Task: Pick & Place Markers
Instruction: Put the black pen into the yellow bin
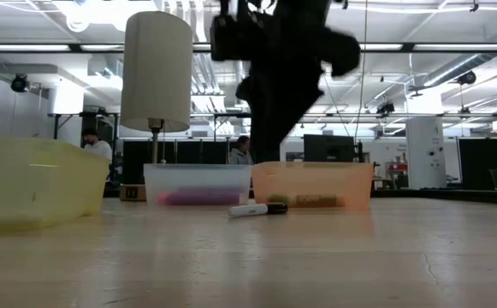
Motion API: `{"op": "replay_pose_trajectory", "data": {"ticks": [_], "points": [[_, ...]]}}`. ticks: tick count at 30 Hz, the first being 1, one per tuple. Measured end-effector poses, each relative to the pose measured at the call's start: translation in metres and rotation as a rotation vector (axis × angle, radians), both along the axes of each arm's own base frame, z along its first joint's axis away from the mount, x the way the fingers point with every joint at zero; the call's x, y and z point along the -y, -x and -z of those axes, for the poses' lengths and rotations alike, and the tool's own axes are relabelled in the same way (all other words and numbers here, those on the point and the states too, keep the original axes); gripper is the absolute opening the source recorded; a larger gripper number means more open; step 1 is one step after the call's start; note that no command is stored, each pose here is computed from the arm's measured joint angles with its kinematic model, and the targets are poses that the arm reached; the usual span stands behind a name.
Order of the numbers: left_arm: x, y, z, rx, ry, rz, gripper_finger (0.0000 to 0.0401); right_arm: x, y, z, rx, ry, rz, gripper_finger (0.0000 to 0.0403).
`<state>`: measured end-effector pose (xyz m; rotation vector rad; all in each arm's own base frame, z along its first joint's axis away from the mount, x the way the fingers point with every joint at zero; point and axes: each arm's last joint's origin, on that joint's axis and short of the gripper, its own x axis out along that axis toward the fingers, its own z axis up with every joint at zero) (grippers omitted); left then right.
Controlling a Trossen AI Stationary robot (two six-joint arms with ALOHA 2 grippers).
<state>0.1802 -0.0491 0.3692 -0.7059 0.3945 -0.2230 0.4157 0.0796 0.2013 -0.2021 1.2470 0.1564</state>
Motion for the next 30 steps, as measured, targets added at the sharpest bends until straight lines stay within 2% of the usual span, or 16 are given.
{"op": "replay_pose_trajectory", "data": {"ticks": [3, 6, 9, 15, 21, 30], "points": [[0.000, 0.000, 0.000, -0.002, 0.011, -0.003, 0.0069, 0.005, 0.003, 0.016, -0.008, 0.037, -0.049, 0.0164], [0.000, 0.000, 0.000, -0.004, 0.016, -0.006, 0.0069, 0.013, 0.005, 0.026, -0.008, 0.100, -0.043, 0.0155], [0.000, 0.000, 0.000, -0.004, 0.018, -0.010, 0.0069, 0.023, 0.006, 0.035, -0.006, 0.117, -0.033, 0.0147], [0.000, 0.000, 0.000, -0.005, 0.023, -0.016, 0.0069, 0.042, 0.011, 0.051, -0.027, 0.017, -0.038, 0.0136], [0.000, 0.000, -0.001, -0.007, 0.036, -0.022, 0.0069, 0.048, 0.015, 0.061, -0.037, -0.019, -0.073, 0.0121], [0.000, 0.000, -0.001, -0.007, 0.037, -0.022, 0.0069, 0.045, 0.014, 0.060, -0.023, -0.033, -0.066, 0.0035]]}}
